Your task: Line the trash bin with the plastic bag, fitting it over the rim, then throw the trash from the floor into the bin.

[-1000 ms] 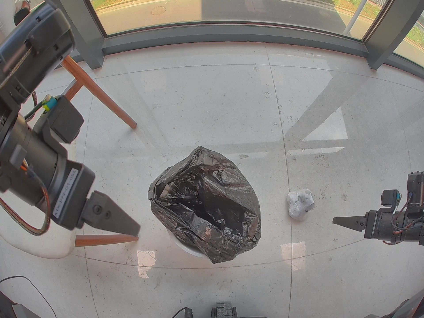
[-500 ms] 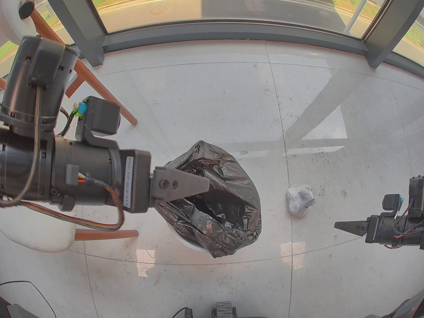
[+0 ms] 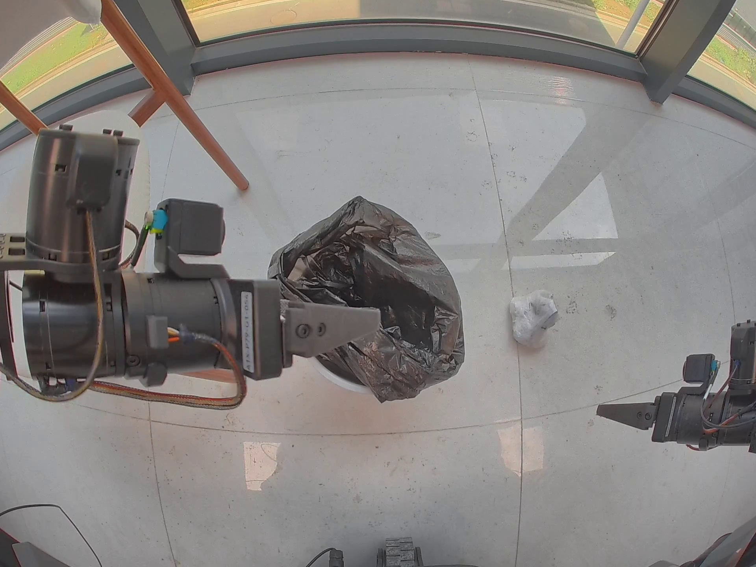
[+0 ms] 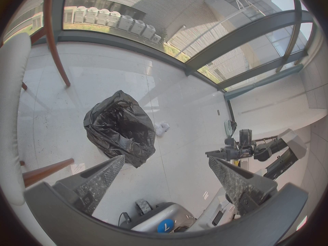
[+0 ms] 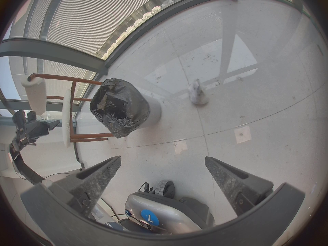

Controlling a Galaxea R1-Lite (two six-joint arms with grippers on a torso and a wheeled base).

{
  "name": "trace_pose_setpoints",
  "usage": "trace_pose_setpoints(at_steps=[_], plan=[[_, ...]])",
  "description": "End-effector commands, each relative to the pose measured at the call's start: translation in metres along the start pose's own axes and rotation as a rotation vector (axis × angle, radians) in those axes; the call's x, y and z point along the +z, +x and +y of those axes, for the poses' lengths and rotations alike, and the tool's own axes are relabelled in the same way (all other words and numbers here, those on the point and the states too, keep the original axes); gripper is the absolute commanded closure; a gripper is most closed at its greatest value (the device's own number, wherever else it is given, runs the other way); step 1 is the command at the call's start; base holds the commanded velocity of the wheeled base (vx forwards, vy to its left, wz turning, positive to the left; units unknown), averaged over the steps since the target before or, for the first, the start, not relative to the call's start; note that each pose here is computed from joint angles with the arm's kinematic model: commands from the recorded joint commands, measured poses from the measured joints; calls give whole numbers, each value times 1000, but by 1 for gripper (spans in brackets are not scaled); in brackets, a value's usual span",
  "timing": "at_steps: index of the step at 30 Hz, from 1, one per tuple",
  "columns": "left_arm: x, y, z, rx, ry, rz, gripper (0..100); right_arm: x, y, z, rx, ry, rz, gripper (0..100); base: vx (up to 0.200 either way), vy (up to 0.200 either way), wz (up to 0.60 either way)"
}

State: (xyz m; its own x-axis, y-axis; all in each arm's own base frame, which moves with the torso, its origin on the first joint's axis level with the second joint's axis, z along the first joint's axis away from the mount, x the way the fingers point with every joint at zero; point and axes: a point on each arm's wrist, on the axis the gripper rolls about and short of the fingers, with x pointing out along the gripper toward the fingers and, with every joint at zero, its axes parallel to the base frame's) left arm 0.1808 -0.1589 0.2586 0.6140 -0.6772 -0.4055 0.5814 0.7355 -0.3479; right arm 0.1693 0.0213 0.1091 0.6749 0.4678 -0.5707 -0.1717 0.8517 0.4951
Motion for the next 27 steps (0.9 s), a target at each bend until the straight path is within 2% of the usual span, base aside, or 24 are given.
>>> trace_pose_setpoints(at_steps=[1, 9, 10, 15, 18, 21, 23, 25, 26, 27], plan=[[4, 11, 2, 12, 13, 8, 0, 1, 0, 0, 1, -1, -2, 0, 0, 0, 0], [10, 41, 5, 51, 11, 32, 0, -1, 0, 0, 2, 0, 0, 0, 0, 0, 0], [12, 69, 7, 117, -23, 40, 0, -1, 0, 0, 1, 1, 3, 0, 0, 0, 0], [7, 113, 16, 227, -120, 61, 0, -1, 0, 0, 1, 1, 3, 0, 0, 0, 0], [3, 127, 19, 292, -177, 56, 0, 0, 0, 0, 0, 3, 1, 0, 0, 0, 0], [3, 135, 22, 320, -219, 56, 0, -1, 0, 0, 0, 3, 1, 0, 0, 0, 0], [6, 143, 27, 382, -308, 78, 0, -2, -1, 0, -1, 4, 4, 0, 0, 0, 0], [8, 141, 27, 404, -354, 97, 0, -2, -1, 0, -2, 4, 2, 0, 0, 0, 0], [13, 138, 25, 420, -410, 107, 0, -2, -1, -1, -3, 4, 1, 0, 0, 0, 0], [13, 138, 25, 422, -416, 108, 0, -2, -1, -1, -3, 4, 1, 0, 0, 0, 0]])
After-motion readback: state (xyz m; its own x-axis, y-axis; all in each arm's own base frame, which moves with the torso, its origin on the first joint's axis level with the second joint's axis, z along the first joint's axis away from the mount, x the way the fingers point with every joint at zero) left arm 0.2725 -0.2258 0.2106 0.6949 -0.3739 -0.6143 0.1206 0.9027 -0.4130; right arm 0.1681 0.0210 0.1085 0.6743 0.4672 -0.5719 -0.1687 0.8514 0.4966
